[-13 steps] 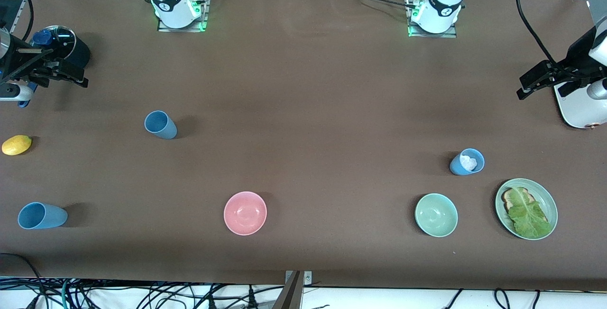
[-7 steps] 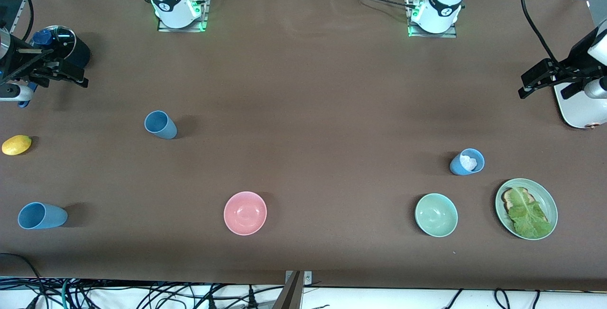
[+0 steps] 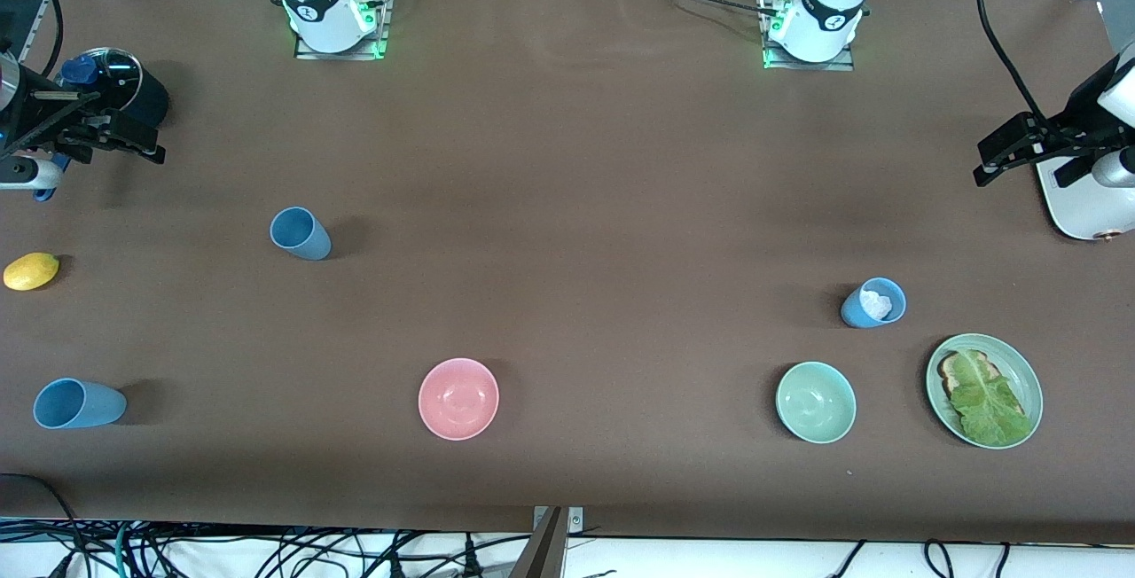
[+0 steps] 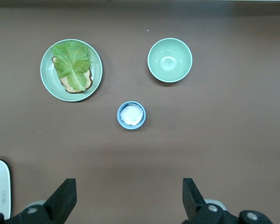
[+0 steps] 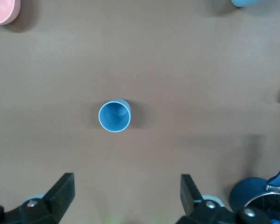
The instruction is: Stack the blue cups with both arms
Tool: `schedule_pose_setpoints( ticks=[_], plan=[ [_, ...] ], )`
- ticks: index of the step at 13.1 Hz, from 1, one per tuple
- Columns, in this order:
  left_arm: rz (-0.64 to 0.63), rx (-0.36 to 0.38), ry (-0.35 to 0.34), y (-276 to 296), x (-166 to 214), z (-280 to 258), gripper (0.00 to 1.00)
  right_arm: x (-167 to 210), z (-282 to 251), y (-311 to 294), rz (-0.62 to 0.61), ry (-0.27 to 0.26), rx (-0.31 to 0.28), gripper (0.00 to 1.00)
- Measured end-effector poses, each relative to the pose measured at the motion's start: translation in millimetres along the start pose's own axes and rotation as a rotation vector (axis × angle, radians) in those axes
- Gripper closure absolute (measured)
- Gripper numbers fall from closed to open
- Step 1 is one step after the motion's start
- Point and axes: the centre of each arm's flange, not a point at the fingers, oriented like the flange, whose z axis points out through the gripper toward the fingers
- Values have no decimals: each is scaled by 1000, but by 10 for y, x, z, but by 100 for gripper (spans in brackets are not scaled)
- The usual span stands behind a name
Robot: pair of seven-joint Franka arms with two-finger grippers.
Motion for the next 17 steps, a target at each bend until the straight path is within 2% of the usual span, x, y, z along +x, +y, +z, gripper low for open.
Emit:
schedule_pose_setpoints(
  ticks=[12, 17],
  plan=[
    [1, 4, -5, -5, 12, 28, 0, 0, 2, 0, 0, -1, 0, 0],
    [4, 6, -13, 5, 295, 490, 0, 0, 5, 0, 0, -1, 0, 0]
  ],
)
